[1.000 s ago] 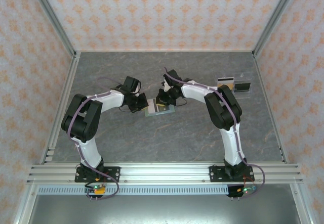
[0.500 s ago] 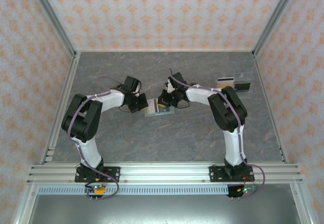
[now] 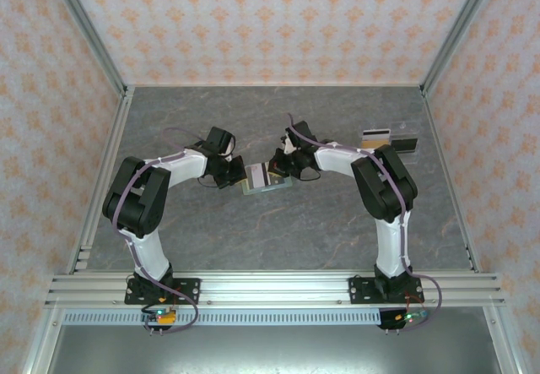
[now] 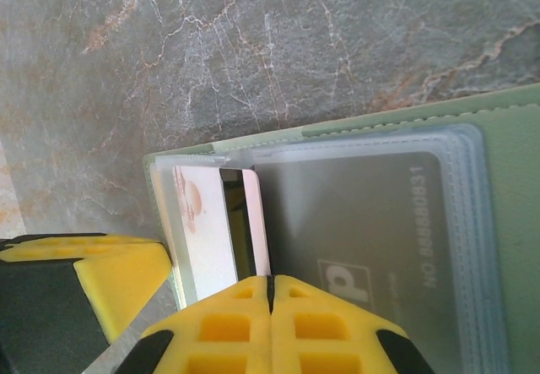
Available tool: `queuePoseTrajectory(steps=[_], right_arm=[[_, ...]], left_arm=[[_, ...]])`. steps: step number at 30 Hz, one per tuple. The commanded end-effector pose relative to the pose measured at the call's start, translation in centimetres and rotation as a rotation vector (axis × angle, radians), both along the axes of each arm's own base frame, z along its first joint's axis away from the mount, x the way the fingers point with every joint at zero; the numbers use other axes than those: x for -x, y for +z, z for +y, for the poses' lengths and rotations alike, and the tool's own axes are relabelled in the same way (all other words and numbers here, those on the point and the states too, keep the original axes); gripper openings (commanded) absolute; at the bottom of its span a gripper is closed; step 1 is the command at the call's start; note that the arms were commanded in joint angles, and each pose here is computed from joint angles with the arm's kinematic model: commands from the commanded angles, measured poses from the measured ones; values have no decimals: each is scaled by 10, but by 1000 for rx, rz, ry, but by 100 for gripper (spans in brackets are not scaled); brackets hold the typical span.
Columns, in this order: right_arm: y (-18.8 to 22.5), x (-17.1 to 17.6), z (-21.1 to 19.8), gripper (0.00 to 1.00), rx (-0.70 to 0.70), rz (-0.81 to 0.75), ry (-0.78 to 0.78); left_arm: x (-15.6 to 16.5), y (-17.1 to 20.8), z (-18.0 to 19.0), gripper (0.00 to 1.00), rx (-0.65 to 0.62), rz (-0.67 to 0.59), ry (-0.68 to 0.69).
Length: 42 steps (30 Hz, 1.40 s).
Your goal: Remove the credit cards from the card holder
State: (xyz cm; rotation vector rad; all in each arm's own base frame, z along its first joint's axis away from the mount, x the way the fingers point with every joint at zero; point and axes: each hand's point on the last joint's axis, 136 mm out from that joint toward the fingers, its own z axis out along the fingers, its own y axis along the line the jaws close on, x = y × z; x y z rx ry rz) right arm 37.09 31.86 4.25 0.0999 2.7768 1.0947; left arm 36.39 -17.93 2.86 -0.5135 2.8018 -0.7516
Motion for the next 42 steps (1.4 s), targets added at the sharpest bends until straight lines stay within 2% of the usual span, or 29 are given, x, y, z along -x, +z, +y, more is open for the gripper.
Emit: queuePoseTrajectory(steps=[1, 6, 19, 28, 42], right_arm=[[8, -2, 1, 0, -11, -27, 15], [6, -5, 0, 0, 0, -31, 5], [-3, -4, 5, 0, -31, 38, -2], [-11, 0, 9, 20, -43, 69, 19], [-9, 3, 20, 22, -105, 80, 81]], left_arm=[[-11, 34, -10, 4, 53, -87, -26], [-14, 38, -17, 5, 75, -95, -39], [-4, -6, -14, 3, 38, 14, 21], [0, -16, -11, 2, 31, 37, 42], [6, -24, -9, 0, 22, 56, 41]])
